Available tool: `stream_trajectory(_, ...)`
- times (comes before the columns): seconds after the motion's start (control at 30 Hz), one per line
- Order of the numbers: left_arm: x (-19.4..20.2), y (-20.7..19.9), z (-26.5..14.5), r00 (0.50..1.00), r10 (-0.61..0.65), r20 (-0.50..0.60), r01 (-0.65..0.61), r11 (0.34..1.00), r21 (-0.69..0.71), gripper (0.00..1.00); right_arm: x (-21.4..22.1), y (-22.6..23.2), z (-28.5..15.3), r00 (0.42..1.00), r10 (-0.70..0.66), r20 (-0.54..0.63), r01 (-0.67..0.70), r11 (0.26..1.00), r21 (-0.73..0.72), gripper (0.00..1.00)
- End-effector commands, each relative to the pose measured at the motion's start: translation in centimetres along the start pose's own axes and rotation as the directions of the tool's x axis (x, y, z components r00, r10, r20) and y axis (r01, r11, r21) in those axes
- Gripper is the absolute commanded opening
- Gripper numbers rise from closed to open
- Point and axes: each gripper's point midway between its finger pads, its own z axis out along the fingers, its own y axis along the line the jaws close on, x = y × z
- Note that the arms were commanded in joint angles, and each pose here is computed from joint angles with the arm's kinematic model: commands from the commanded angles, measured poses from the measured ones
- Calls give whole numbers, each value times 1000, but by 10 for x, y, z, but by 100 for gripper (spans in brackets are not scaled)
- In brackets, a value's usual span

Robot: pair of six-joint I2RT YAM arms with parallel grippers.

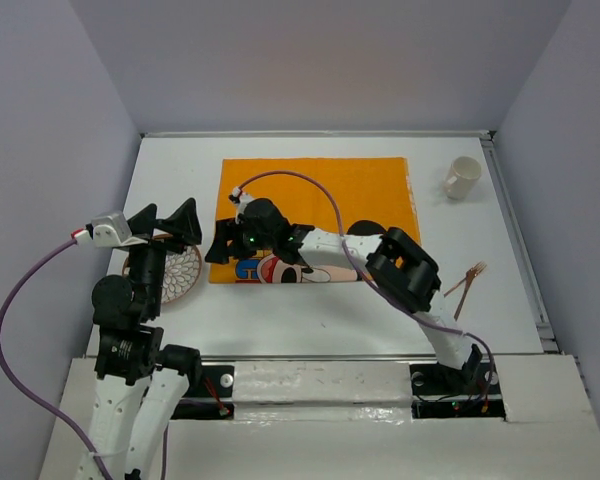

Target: Set the dinner table for one person

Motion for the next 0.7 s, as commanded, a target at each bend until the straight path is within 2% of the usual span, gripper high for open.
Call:
stream_trajectory(0.0,-21,-2,4,997,-10,74,10,1000,0,99,-7,22,33,1000,21,-4,-21,996,-88,75)
stream_trajectory(0.03,-22,-2,4,997,-10,76,10,1000,-1,99,-11,33,39,1000,23,-5,-24,994,-108,73)
stream_trajectory(0.1,-21,-2,4,997,-9,73,9,1000,-1,99,7,21,56,998,52,-47,-56,995,-85,72)
stream_trajectory(0.3,-21,-2,4,997,-5,74,5,1000,1,99,19,4,84,988,131,-80,-136,989,-57,63)
stream_trajectory(0.4,-21,-3,3,997,-7,74,7,1000,5,99,17,5,89,985,151,-79,-156,986,-60,48)
stream_trajectory(0.43,-21,-3,3,997,-4,75,4,1000,6,99,17,5,90,983,165,-81,-170,984,-60,38)
stream_trajectory(0.5,-21,-3,3,997,-5,74,5,1000,9,99,17,4,93,981,178,-77,-183,982,-57,33)
stream_trajectory(0.53,-21,-4,3,997,-6,75,5,1000,10,99,15,5,94,980,187,-71,-192,980,-56,26)
stream_trajectory(0.67,-20,-5,2,998,-6,70,5,1000,15,99,8,8,96,979,198,-53,-201,978,-63,25)
